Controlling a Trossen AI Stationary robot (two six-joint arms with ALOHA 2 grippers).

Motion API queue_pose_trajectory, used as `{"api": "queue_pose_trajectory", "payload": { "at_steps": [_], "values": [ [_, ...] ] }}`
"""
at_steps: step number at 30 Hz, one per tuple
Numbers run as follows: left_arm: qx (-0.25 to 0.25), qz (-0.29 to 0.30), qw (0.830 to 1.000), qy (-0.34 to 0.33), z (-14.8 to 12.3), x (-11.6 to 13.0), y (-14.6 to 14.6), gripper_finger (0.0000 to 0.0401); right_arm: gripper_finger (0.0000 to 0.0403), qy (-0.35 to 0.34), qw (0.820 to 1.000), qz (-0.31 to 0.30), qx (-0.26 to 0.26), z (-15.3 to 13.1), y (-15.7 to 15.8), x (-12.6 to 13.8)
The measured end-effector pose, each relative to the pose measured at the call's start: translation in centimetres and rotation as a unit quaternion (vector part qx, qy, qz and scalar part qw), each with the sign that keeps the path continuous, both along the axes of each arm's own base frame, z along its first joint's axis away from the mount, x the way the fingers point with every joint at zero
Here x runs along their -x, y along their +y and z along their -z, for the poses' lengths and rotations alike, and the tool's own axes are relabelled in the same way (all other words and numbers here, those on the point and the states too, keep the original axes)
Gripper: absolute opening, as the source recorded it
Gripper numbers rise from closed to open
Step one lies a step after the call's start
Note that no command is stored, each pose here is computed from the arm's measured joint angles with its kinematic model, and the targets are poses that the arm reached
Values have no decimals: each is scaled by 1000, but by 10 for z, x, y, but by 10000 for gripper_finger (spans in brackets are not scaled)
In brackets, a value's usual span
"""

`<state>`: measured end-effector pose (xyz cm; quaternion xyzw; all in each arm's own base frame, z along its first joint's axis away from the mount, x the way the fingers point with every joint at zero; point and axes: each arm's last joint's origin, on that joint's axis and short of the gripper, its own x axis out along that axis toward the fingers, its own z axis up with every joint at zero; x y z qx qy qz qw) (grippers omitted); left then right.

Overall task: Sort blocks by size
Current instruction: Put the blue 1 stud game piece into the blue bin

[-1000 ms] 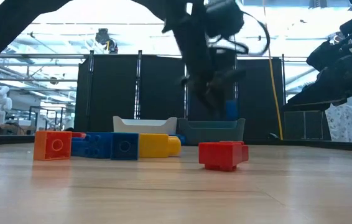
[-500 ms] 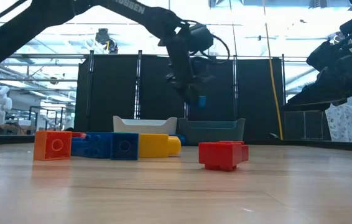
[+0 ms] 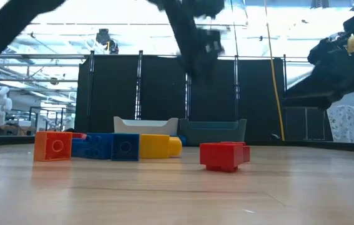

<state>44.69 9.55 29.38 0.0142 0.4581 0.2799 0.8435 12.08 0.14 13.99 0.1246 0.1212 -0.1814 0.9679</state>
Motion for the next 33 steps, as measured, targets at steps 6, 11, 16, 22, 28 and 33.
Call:
{"api": "queue_pose_trajectory", "payload": {
  "at_steps": [6, 11, 16, 22, 28, 33],
  "values": [
    [-92, -25, 995, -21, -95, 68, -50, 173, 167, -11, 997, 79, 9, -18, -3, -9],
    [-99, -59, 987, -113, -158, 138, -78, 128, 17, 9, 996, 77, 42, -44, -1, -36],
    [-81, -45, 978, -189, -195, 193, -94, 102, 4, 50, 993, 91, 59, -61, 1, -86],
    [-83, -41, 967, -237, -217, 234, -99, 84, 1, 109, 989, 79, 67, -48, -7, -165],
    [-85, -35, 970, -225, -218, 249, -99, 81, 0, 114, 989, 75, 59, -35, -39, -229],
    [-90, -32, 976, -194, -213, 251, -99, 81, 0, 139, 984, 98, 60, -14, -67, -265]
  ]
}}
